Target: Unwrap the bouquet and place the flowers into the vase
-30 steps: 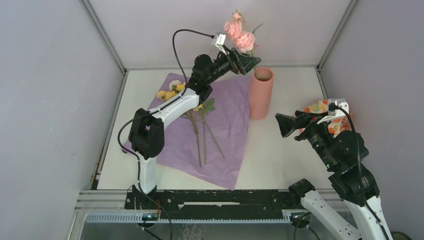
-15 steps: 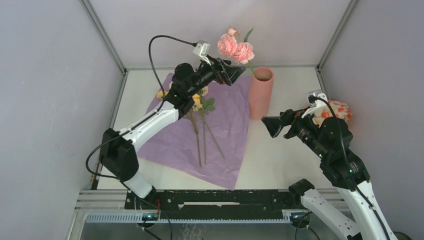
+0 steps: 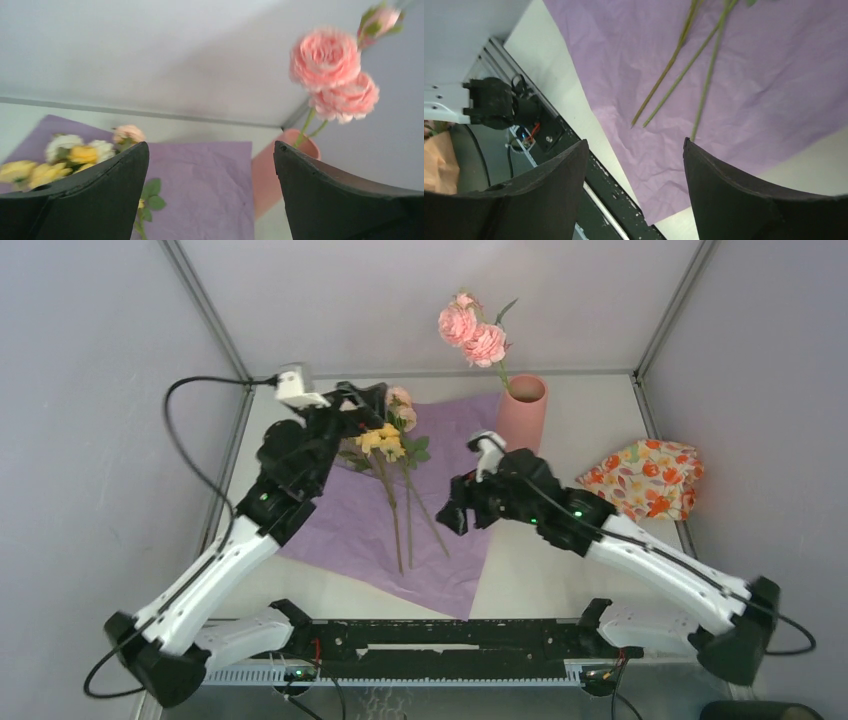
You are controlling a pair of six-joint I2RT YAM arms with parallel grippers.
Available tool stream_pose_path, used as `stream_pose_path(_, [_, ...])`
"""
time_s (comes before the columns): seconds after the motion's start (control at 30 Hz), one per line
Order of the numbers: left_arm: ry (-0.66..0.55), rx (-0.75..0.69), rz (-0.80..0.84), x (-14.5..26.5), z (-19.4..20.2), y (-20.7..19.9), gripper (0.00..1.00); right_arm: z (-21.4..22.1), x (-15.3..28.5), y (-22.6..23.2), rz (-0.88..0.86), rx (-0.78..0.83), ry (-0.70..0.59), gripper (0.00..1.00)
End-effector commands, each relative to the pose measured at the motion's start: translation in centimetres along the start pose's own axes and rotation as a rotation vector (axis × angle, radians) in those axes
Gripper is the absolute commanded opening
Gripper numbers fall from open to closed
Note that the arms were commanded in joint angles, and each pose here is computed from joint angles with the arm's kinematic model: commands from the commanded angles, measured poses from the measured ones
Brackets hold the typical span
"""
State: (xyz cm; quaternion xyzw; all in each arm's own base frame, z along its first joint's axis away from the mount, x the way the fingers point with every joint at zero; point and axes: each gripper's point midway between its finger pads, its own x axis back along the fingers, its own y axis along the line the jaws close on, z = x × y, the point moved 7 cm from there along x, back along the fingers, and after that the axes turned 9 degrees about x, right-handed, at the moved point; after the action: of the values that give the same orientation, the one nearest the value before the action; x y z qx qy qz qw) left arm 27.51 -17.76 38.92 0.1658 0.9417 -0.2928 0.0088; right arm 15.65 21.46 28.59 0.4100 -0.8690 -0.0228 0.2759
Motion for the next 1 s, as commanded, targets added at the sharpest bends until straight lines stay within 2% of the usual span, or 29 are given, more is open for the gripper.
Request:
stream_pose_path(0.0, [-0.122, -0.007, -0.221, 3.9, -2.5, 3.2, 0.99, 0.7, -4.6, 1.5, -0.042, -0.027, 0.044, 0.74])
stream_pose_path(0.13, [-0.108, 0.045, -0.257, 6.8, -2.1, 4.5, 0.99, 2.7, -9.5, 1.4, -0.05, -0.06, 0.158, 0.64])
stream_pose_path(0.33, [-0.041, 0.064, -0.284, 9.1, -0.6, 5.9, 0.98, 5.7, -15.8, -1.5, 0.149, -0.042, 0.372, 0.52])
stream_pose_path(0.43, [-0.027, 0.076, -0.291, 10.3, 0.0, 6.5, 0.97, 6.8, -18.1, -2.9, 0.214, -0.029, 0.427, 0.5])
stream_pose_path(0.6, [-0.025, 0.076, -0.307, 12.0, 0.7, 7.7, 0.97, 8.0, -20.2, -4.4, 0.283, -0.01, 0.48, 0.49])
stream_pose_path(0.83, [-0.021, 0.059, -0.327, 12.9, 1.2, 8.6, 0.97, 9.8, -20.5, -6.1, 0.451, 0.054, 0.547, 0.46])
stream_pose_path(0.97, [-0.006, 0.057, -0.326, 12.5, 1.6, 8.5, 0.97, 10.9, -20.9, -6.3, 0.46, 0.065, 0.586, 0.38])
